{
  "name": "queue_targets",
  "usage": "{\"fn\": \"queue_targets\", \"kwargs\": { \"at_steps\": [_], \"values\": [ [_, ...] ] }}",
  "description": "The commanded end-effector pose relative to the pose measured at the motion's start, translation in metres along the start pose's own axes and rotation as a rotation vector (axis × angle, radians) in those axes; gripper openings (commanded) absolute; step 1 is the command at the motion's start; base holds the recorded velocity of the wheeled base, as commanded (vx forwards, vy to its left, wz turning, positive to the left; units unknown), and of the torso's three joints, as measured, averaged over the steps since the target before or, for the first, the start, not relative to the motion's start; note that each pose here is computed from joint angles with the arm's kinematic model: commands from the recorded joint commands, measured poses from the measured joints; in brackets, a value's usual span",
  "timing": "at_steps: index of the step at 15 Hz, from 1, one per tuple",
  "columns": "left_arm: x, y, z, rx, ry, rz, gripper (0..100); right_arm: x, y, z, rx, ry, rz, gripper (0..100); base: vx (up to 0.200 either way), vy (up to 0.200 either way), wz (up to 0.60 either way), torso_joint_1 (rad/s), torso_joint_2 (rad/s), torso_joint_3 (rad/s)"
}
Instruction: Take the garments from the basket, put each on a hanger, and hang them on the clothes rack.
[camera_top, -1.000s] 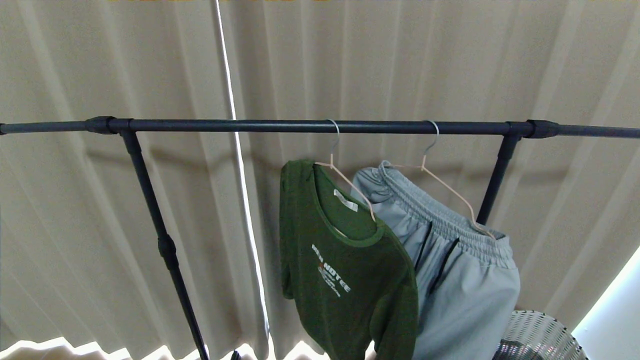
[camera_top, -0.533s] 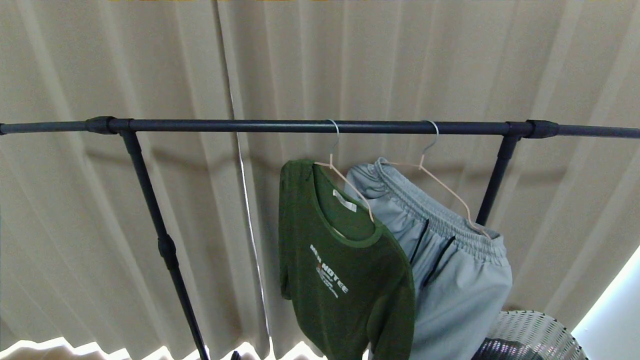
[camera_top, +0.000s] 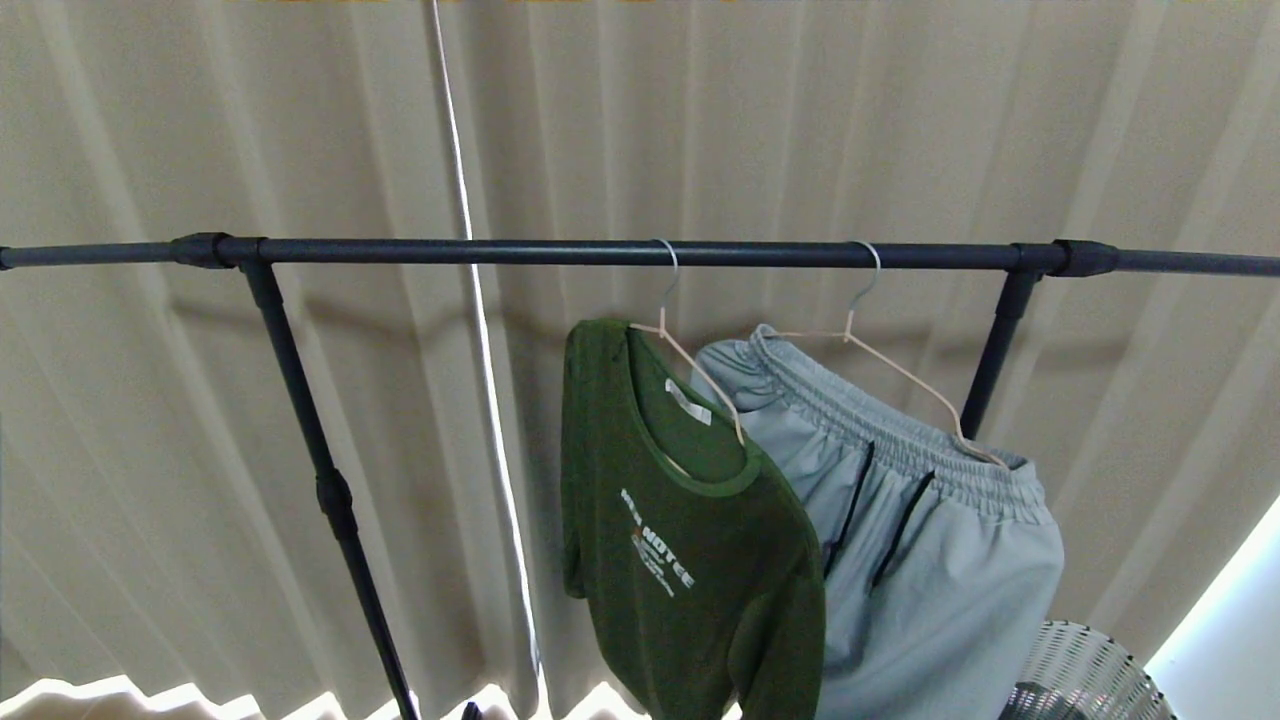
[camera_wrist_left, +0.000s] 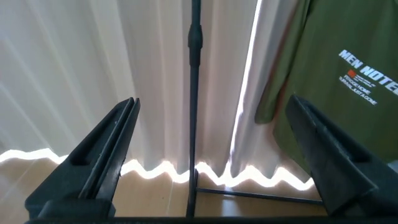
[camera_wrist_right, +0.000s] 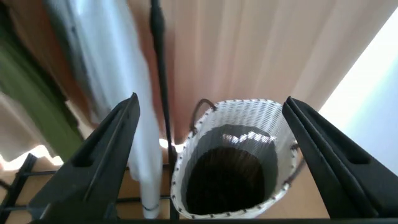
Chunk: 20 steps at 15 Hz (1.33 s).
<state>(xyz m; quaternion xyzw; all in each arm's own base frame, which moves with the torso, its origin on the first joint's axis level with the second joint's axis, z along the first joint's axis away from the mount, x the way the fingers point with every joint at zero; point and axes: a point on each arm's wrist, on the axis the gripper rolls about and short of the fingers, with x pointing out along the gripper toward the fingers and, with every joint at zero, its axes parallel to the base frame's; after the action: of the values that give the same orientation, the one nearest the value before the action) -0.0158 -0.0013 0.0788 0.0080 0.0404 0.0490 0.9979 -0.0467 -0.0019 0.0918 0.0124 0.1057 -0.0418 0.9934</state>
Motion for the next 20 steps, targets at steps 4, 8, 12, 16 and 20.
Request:
{"fn": "queue_targets", "kwargs": {
  "at_steps": [4,8,12,16,20],
  "values": [
    [0.0,-0.003,0.002,0.045,-0.023,-0.132,100,0.006,0.004,-0.002,0.0,-0.037,0.149,100,0.0,0.0,0.0,0.0,0.0,0.0],
    [0.0,-0.003,0.006,0.037,-0.067,-0.138,100,0.026,0.005,-0.01,0.007,-0.212,0.129,100,0.0,0.0,0.0,0.0,0.0,0.0],
    [0.0,-0.004,0.007,-0.04,-0.061,-0.197,100,0.026,0.005,-0.009,-0.003,-0.225,0.13,100,0.0,0.0,0.0,0.0,0.0,0.0],
    [0.0,-0.004,0.007,-0.041,-0.062,-0.205,100,0.026,0.005,-0.009,-0.008,-0.225,0.128,100,0.0,0.0,0.0,0.0,0.0,0.0],
    [0.0,-0.004,0.007,-0.076,-0.062,-0.198,100,0.026,0.005,-0.009,-0.011,-0.226,0.127,100,0.0,0.0,0.0,0.0,0.0,0.0]
  ]
}}
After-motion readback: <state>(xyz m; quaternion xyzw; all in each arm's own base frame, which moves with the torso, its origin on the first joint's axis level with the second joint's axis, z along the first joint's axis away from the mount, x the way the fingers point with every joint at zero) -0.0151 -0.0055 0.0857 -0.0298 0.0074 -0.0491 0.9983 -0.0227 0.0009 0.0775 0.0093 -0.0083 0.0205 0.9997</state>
